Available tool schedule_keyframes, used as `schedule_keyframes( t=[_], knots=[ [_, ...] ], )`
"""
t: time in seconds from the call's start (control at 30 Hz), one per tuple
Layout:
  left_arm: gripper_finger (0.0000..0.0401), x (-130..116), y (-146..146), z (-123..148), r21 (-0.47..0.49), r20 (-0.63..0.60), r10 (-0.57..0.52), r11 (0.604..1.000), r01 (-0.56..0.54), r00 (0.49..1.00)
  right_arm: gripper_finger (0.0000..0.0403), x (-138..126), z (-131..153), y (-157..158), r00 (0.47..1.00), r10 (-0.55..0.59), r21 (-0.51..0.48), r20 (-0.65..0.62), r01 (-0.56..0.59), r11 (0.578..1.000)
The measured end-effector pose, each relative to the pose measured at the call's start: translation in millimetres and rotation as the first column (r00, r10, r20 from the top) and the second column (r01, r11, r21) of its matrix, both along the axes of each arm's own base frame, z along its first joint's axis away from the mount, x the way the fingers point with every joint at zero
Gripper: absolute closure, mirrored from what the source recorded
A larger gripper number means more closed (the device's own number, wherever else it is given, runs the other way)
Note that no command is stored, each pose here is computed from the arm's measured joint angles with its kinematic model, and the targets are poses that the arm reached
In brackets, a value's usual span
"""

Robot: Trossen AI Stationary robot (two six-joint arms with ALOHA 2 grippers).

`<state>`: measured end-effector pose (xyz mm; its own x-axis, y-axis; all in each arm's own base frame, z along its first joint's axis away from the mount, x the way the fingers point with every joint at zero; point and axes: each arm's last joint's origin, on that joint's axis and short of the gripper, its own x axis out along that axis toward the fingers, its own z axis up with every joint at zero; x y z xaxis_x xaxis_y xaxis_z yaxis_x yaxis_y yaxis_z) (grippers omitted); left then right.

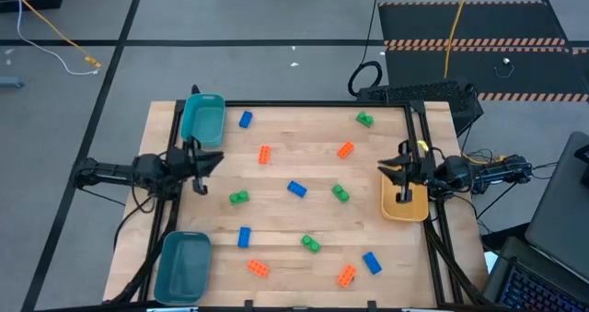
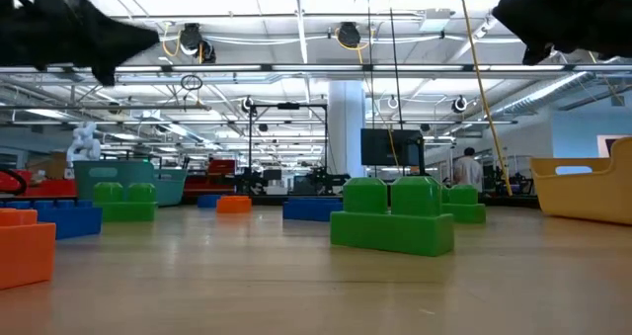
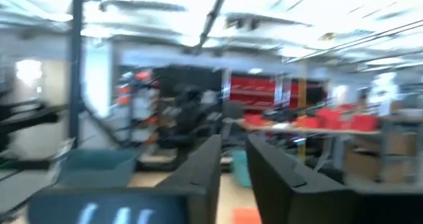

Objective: Sort & place blocks by color
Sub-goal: Put the green game piece into the yellow bin

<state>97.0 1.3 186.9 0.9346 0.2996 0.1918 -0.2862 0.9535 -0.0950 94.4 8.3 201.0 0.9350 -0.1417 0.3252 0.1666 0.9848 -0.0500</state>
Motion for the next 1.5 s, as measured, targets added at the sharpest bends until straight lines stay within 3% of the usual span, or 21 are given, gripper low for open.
schedule_keyframes(
  t=[0.17,0.27,0.37,0.47,0.57,0.73,0.87,1.0,1.2,1.37,1.5],
  knots=[
    [0.0222,7.2,2.0,-12.1,-0.091,-0.118,0.087,0.991,-0.098,0.989,0.0241,4.5,4.3,-5.2,0.987,-0.161,-0.006,0.015,0.161,0.987],
    [0.0173,11.1,1.7,-3.0,-0.107,-0.155,0.087,0.989,-0.105,0.984,0.0201,12.8,-2.2,-8.4,0.972,-0.22,-0.055,-0.081,0.216,0.975],
    [0.0142,16.0,1.4,13.6,-0.101,-0.253,0.095,0.987,-0.124,0.963,0.0181,21.8,15.0,-11.9,0.956,-0.267,-0.099,-0.126,0.255,0.962],
    [0.0129,23.3,1.5,30.7,-0.097,-0.403,0.121,0.98,-0.174,0.907,0.0176,35.3,35.1,-16.7,0.92,-0.315,-0.151,-0.235,0.286,0.946],
    [0.0126,33.4,1.4,45.3,-0.107,-0.551,0.116,0.972,-0.207,0.827,0.0179,52.7,45.9,-23.6,0.836,-0.353,-0.197,-0.42,0.296,0.935],
    [0.0125,57.5,0.7,63.9,-0.177,-0.703,0.005,0.967,-0.182,0.711,0.0187,82.5,57.8,-38.5,0.672,-0.373,-0.18,-0.64,0.341,0.923],
    [0.0125,77.5,-0.3,69.4,-0.225,-0.79,-0.079,0.96,-0.167,0.608,0.0183,101.0,49.9,-47.1,0.563,-0.353,-0.142,-0.747,0.384,0.912],
    [0.0125,94.6,-1.9,69.1,-0.277,-0.835,-0.158,0.948,-0.156,0.528,0.0175,108.8,38.4,-50.2,0.5,-0.343,-0.146,-0.795,0.392,0.908],
    [0.0125,111.9,-5.3,56.6,-0.305,-0.879,-0.204,0.935,-0.182,0.431,0.018,112.0,28.3,-50.4,0.502,-0.326,-0.108,-0.801,0.415,0.903],
    [0.0125,119.9,-7.2,38.8,-0.325,-0.917,-0.256,0.924,-0.203,0.305,0.0179,107.7,11.3,-44.5,0.517,-0.118,0.066,-0.848,0.324,0.944],
    [0.0125,120.5,-9.6,30.1,-0.372,-0.918,-0.33,0.907,-0.195,0.22,0.0179,107.5,7.6,-40.6,0.519,-0.009,0.16,-0.855,0.28,0.947]
  ],
)
